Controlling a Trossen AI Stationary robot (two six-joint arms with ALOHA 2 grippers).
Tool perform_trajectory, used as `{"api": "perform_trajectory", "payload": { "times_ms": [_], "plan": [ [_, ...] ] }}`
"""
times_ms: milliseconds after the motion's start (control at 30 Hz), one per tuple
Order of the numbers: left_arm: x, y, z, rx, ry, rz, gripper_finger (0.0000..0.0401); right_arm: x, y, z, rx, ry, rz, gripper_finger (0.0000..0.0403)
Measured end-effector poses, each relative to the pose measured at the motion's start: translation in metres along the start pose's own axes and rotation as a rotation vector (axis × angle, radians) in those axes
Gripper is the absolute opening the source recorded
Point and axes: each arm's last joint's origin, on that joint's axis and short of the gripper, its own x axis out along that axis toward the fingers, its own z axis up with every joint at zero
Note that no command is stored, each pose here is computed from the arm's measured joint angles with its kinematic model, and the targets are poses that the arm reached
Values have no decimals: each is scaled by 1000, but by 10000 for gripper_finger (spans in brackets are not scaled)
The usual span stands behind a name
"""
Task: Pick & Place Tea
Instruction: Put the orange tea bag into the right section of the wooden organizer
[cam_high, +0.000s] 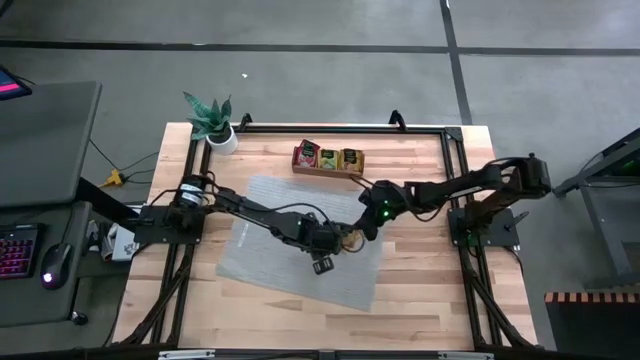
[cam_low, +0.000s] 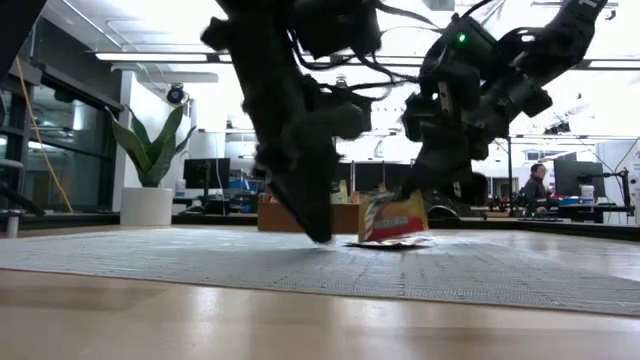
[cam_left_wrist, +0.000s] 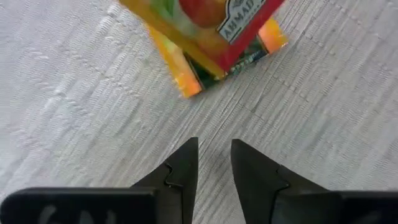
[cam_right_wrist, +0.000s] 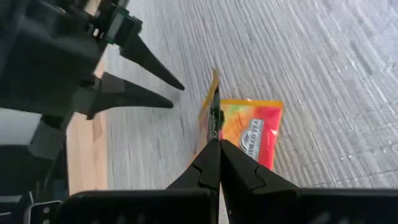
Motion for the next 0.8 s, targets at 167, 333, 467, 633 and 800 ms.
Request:
{"api": "perform_trajectory", "payload": {
  "times_ms": [167, 333, 467, 633, 800],
  "plan": [
    [-30, 3, 8, -5, -79, 3, 94, -19, 7, 5, -24, -50, -19, 0],
    [-67, 6, 17, 11, -179, -15, 94, -46, 14, 13, -46, -144, -38, 0],
    [-90, 11, 18, 32, -228, 8, 94, -73, 20, 24, -76, -215, -82, 0],
    [-111, 18, 23, 87, -285, 7, 94, -111, 44, 53, -205, -254, -195, 0],
    [-118, 27, 27, 126, -293, -4, 94, -152, 75, 85, -361, -310, -339, 0]
  ]
}}
